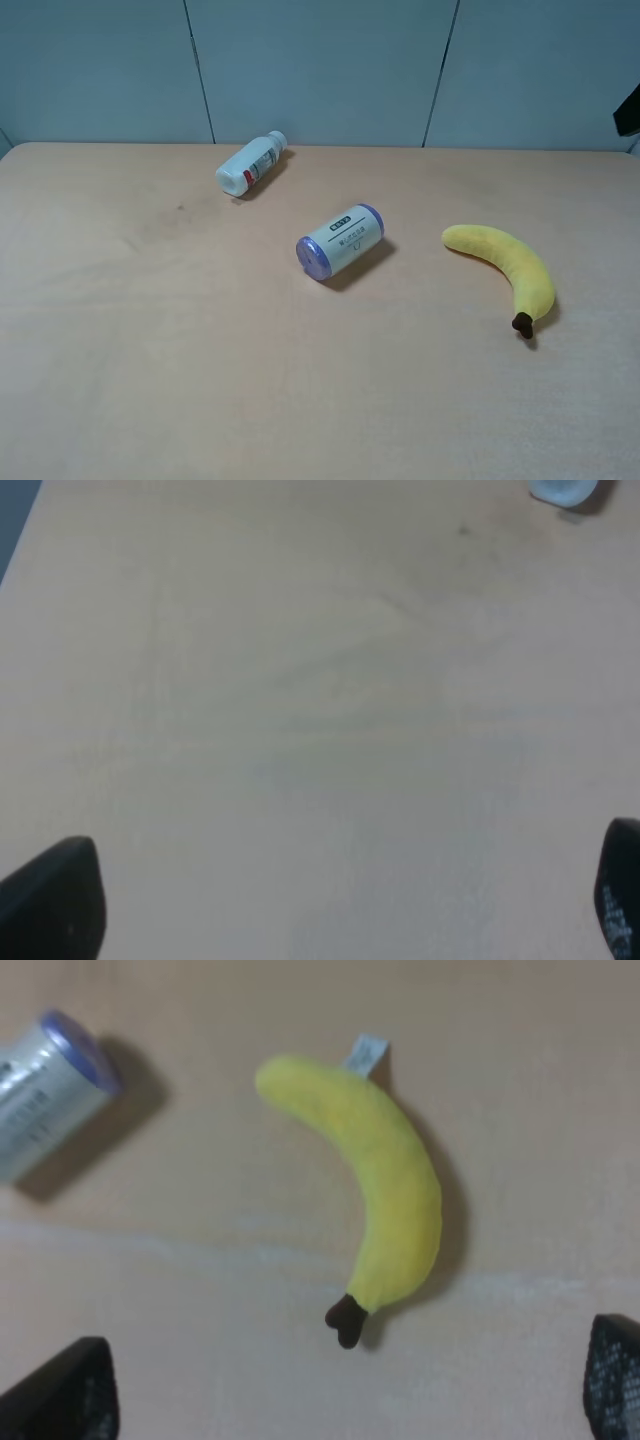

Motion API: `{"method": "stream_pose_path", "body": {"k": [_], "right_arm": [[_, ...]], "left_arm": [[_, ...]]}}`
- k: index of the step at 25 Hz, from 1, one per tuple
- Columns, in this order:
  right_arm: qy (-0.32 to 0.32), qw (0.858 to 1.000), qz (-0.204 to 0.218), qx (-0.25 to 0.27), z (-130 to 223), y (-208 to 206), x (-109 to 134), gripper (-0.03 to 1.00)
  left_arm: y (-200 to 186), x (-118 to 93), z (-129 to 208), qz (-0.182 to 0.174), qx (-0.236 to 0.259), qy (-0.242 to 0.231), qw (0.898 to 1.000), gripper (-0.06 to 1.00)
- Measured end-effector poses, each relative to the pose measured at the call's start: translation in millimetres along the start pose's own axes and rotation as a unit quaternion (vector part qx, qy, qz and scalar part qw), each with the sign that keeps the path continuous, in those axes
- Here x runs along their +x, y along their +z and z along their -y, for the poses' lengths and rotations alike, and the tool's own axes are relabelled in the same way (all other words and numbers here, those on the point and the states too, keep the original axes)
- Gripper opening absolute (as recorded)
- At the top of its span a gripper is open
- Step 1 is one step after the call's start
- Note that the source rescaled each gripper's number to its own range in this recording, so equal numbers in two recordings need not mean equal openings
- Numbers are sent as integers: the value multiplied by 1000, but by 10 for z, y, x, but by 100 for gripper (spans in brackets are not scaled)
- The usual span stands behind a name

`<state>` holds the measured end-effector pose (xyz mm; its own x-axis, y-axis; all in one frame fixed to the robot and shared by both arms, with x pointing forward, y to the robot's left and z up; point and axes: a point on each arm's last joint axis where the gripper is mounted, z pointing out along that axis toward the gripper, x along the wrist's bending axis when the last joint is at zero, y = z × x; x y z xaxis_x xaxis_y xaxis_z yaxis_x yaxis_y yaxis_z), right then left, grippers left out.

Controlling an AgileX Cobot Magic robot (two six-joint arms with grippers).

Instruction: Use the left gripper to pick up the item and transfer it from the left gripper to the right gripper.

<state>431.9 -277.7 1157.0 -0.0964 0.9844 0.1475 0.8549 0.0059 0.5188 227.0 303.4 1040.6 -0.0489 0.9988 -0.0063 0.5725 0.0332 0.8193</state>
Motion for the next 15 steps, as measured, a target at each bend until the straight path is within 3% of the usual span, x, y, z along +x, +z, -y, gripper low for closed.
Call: {"method": "stream_pose_path", "body": {"k": [5,10,15], "right_arm": [[-7,1000,11,-15,520,-140,-10,100],[-20,998,55,-6,1186,-13,-125,100],[-23,994,72,-85,1649,-17,-169,100]], "left_arm": [[0,0,0,0,0,0,1000,98],[0,0,0,0,0,0,1000,98],[0,0,0,0,0,0,1000,98]]}}
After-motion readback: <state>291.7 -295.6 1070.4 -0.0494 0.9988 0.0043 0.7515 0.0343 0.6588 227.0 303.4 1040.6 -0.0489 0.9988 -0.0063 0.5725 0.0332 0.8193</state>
